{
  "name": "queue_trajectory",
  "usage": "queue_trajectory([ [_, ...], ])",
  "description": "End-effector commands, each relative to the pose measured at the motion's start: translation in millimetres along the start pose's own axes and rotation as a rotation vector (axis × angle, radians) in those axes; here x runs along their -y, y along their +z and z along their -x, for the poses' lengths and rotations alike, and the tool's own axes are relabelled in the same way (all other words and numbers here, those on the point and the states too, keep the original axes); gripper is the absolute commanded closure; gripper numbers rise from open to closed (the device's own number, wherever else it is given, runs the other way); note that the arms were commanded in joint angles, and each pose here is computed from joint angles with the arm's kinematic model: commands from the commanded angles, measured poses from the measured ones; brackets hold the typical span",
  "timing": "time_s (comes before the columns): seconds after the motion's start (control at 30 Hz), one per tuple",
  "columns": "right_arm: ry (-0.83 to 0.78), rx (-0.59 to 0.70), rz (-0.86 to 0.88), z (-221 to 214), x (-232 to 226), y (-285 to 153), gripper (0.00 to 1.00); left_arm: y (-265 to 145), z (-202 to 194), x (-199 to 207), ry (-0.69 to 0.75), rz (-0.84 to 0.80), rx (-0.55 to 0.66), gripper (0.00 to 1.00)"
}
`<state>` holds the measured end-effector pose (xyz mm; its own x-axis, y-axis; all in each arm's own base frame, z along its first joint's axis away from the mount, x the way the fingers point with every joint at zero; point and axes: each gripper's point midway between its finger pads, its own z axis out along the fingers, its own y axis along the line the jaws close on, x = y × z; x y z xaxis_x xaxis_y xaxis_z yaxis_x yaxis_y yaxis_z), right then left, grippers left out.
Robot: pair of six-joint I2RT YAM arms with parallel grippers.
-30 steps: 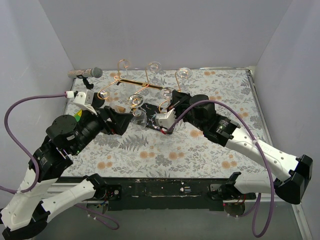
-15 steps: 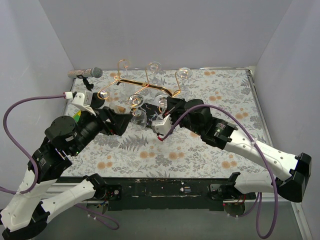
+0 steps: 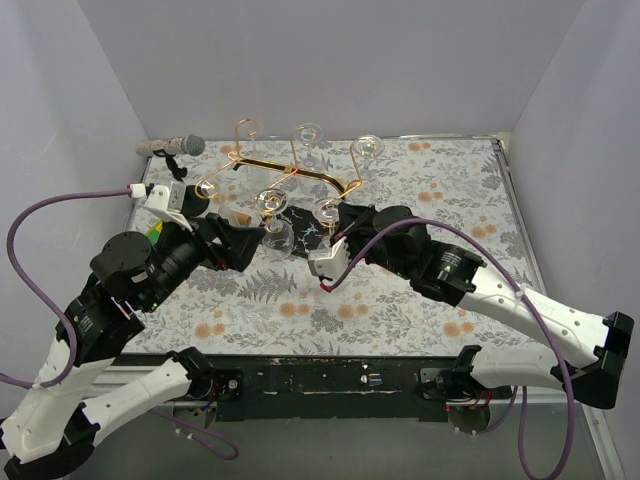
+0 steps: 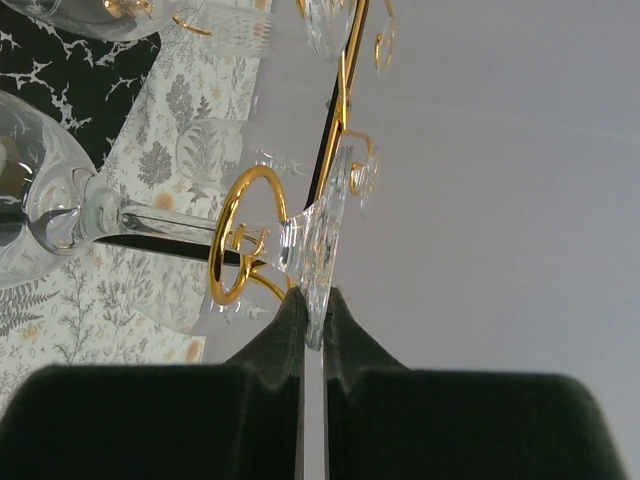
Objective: Place the wine glass upside down on the wine glass rack
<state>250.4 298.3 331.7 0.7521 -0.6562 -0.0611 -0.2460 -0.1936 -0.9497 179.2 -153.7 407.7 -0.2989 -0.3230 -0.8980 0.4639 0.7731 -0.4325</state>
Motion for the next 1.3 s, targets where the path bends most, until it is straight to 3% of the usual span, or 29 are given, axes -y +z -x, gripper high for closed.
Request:
queue_trajectory([
  [0.0, 0.058, -0.015, -0.125, -4, 37, -26, 0.99, 2, -3, -4, 0.003, 0.020, -0.006, 0.02],
  [1.27, 0.175, -0.026, 0.060, -6, -5, -21, 0.99, -8, -11, -9, -0.013, 0.023, -0.013, 0.02],
])
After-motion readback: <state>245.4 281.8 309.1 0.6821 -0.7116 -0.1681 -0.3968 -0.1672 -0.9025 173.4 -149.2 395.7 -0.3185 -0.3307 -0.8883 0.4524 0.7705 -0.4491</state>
